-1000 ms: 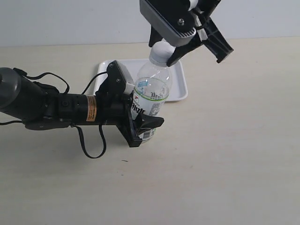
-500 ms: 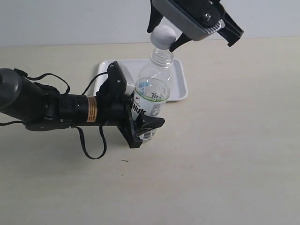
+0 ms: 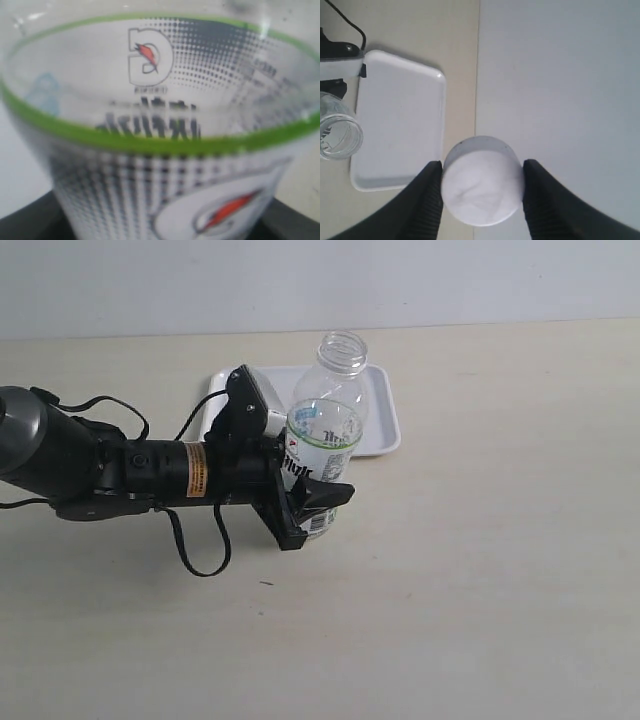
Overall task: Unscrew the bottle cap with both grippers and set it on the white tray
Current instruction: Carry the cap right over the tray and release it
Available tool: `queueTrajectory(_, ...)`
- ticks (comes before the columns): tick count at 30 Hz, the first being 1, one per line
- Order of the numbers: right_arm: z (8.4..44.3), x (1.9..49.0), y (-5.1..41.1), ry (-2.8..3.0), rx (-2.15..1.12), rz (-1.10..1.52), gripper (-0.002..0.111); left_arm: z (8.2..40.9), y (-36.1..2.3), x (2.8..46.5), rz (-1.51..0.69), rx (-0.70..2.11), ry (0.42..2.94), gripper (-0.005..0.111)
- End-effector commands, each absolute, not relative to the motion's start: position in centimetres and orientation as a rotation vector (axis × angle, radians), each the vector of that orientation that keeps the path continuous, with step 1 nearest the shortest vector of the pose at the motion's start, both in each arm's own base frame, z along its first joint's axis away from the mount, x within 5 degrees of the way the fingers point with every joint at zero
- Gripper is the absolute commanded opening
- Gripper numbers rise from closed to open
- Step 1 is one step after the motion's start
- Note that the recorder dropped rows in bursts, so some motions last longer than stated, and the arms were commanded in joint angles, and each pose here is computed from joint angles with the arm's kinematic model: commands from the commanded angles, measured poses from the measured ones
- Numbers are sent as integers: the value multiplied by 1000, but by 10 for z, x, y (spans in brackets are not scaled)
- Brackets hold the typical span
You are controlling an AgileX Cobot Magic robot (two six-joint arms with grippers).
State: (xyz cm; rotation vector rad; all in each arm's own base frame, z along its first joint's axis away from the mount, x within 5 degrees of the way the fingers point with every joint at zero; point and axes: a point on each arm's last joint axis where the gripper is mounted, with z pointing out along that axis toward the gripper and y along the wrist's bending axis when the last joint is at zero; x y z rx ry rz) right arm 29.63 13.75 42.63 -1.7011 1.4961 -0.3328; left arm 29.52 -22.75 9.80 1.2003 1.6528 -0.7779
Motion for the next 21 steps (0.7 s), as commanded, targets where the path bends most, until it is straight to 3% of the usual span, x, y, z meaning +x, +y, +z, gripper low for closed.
queueTrajectory(1,432,297,129,1627,-1542,-339,0,103,-227,292,-810,1137,1591,0)
queueTrajectory(12,439,319,91,1803,-1077,-109,0,102,-219,285,-782,1029,1542,0)
queueTrajectory(21,396,369,71,1944,-866,101,0,101,-214,282,-770,967,1553,0)
